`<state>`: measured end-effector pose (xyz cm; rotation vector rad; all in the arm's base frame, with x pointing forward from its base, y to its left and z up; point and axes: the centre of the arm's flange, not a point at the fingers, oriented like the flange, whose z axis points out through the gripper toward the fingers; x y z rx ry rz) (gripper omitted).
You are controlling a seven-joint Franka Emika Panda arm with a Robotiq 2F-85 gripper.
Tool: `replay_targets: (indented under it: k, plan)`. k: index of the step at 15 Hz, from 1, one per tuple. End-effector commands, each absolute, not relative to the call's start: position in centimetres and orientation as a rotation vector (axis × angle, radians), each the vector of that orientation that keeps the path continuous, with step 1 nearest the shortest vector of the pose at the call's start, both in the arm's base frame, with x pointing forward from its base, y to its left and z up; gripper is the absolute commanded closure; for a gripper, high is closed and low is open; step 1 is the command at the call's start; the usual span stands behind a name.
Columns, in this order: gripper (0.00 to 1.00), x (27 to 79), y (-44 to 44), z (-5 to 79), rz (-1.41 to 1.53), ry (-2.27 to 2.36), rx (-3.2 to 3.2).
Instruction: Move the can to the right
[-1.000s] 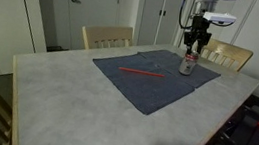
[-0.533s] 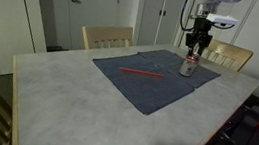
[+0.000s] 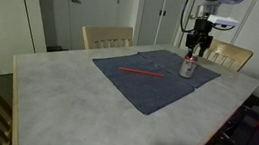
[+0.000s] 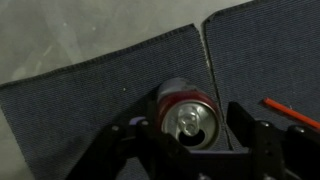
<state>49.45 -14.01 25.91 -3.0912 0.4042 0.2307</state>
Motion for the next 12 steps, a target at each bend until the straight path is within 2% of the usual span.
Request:
replay_targets:
  k: [1,12]
  plan:
    - [0.00,48.5,-14.4,26.2,0.206,0.377,-3.087]
    - [0.00,46.6,-11.4,32.0,0.223,0.319,-3.077]
